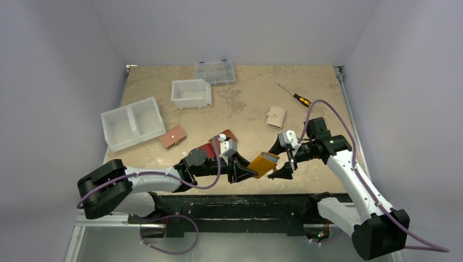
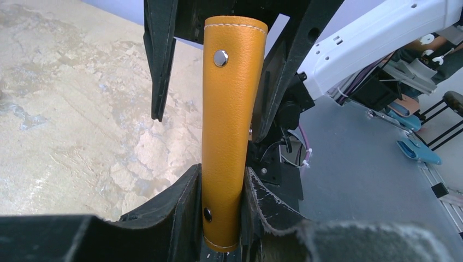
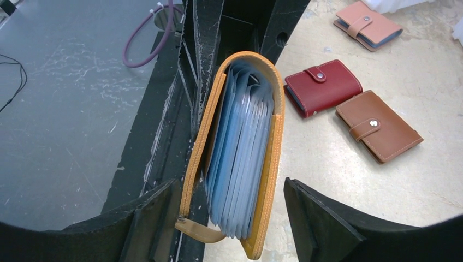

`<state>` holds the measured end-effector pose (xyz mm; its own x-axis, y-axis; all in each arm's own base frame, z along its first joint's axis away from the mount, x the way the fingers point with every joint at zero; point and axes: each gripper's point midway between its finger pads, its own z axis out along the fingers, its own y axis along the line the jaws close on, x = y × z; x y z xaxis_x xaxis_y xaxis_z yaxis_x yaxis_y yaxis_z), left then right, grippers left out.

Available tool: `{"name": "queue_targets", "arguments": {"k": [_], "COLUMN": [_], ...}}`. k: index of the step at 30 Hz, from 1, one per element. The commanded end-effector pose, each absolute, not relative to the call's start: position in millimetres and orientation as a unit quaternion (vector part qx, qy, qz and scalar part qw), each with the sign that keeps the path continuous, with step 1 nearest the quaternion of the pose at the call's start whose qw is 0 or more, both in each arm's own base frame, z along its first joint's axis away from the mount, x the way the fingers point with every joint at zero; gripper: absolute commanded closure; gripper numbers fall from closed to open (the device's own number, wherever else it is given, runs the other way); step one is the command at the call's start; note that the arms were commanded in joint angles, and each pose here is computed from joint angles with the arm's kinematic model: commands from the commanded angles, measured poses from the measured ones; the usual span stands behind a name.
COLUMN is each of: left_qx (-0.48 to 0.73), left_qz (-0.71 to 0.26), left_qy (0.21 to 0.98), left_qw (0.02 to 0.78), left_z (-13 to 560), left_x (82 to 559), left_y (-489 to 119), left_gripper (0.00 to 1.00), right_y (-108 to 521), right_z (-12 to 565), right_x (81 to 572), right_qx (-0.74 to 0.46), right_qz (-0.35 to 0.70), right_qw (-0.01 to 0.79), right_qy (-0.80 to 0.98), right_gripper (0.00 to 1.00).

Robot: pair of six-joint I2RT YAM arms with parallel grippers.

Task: Take the credit cards out of the card holder
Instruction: Open the card holder.

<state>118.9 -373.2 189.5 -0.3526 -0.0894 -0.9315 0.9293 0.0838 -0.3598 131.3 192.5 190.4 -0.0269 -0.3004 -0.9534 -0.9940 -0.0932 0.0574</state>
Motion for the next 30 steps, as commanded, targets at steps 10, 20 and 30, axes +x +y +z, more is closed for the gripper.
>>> {"name": "queue_targets", "arguments": {"k": [10,20,30], "left_qx": [0.358,0.360,0.245], "left_qz": [-0.628,-0.636,-0.554], "left_qy": [0.510,0.516,0.605], "left_qw": [0.466,0.446,0.517], "left_z": [254.9,256.0,253.0], "left_x": [118.9,122.0,180.0], "left_y": [-373.0,-376.4,-351.8], "left_gripper": [1.00,1.00,0.42], "right_y": [196.0,196.5,197.6], "right_z": [201.4,203.8,211.8], "right_x": [122.4,121.6,131.2], "right_qx": [-0.589,-0.589,-0.576], "right_qz": [0.472,0.475,0.469], "right_qw": [0.390,0.391,0.392], "right_qy": [0.527,0.524,0.543], "right_gripper": [0.46,0.79,1.00]}}
